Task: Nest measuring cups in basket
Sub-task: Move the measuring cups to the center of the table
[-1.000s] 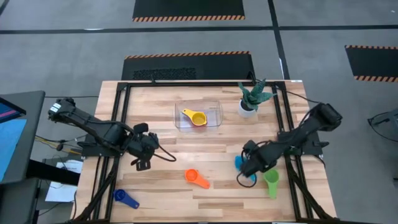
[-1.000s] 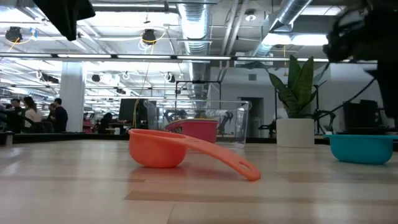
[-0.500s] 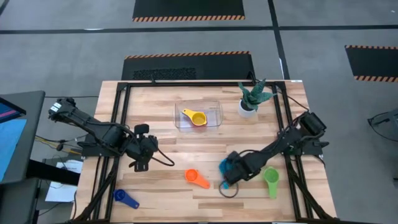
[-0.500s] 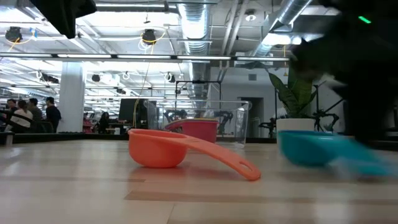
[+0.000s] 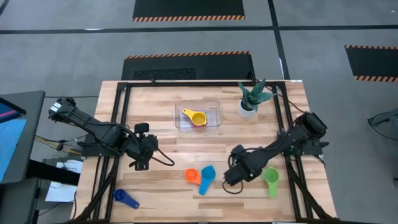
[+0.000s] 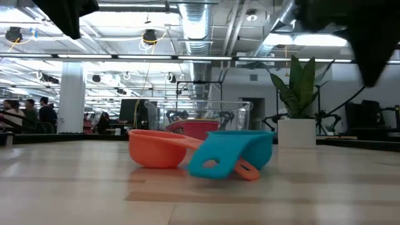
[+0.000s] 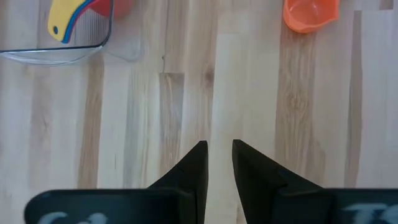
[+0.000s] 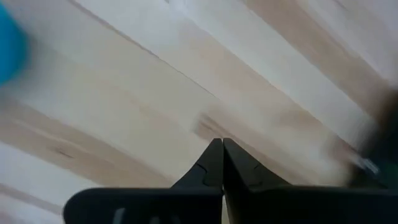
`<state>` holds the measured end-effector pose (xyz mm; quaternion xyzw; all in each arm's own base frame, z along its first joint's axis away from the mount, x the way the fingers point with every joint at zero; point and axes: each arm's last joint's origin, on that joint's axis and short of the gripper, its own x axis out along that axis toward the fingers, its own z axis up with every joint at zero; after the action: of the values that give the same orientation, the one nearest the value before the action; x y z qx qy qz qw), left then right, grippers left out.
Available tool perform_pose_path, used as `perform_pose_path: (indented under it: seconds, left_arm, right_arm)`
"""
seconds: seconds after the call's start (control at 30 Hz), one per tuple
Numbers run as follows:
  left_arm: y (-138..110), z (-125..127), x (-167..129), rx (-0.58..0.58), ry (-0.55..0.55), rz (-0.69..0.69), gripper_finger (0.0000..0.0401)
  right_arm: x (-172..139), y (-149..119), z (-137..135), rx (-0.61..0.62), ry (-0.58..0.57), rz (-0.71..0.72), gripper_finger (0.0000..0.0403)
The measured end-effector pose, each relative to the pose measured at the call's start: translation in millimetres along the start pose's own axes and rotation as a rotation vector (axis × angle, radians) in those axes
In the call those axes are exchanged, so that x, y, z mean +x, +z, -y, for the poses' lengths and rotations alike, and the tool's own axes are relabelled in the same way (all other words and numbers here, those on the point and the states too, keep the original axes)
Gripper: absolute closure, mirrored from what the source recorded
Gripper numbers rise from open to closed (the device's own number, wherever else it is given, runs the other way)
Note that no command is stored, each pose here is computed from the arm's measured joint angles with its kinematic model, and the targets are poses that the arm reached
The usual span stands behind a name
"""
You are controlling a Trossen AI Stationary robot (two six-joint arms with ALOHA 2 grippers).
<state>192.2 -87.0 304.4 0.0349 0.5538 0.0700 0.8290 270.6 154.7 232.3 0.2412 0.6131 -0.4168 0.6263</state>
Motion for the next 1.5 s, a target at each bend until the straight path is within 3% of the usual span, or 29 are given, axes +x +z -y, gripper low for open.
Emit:
perform_pose_path:
  seconds: [0.2,0.5,0.73,1.27,1.5]
  left_arm:
    - [0.2,-0.4,0.0,0.001,0.014,0.007,0.034]
    - [0.7,-1.0,-0.1,0.01,0.036,0.02,0.034]
    - [0.8,-1.1,-0.1,0.025,0.04,0.022,0.034]
    - [1.5,-2.4,-0.3,0.031,0.085,0.044,0.034]
    - [1.5,-2.4,-0.3,0.037,0.085,0.044,0.034]
  right_arm:
    - [-8.3,-38.2,14.4,0.091,-0.147,-0.131,0.039]
    - [-13.4,-98.9,26.4,0.342,-0.215,-0.148,0.0393]
    - [-16.0,-130.9,36.8,0.443,-0.271,-0.188,0.0394]
    - [52.6,-125.3,43.9,0.47,-0.344,-0.17,0.0394]
    - [78.8,-117.6,45.5,0.49,-0.325,-0.175,0.0394]
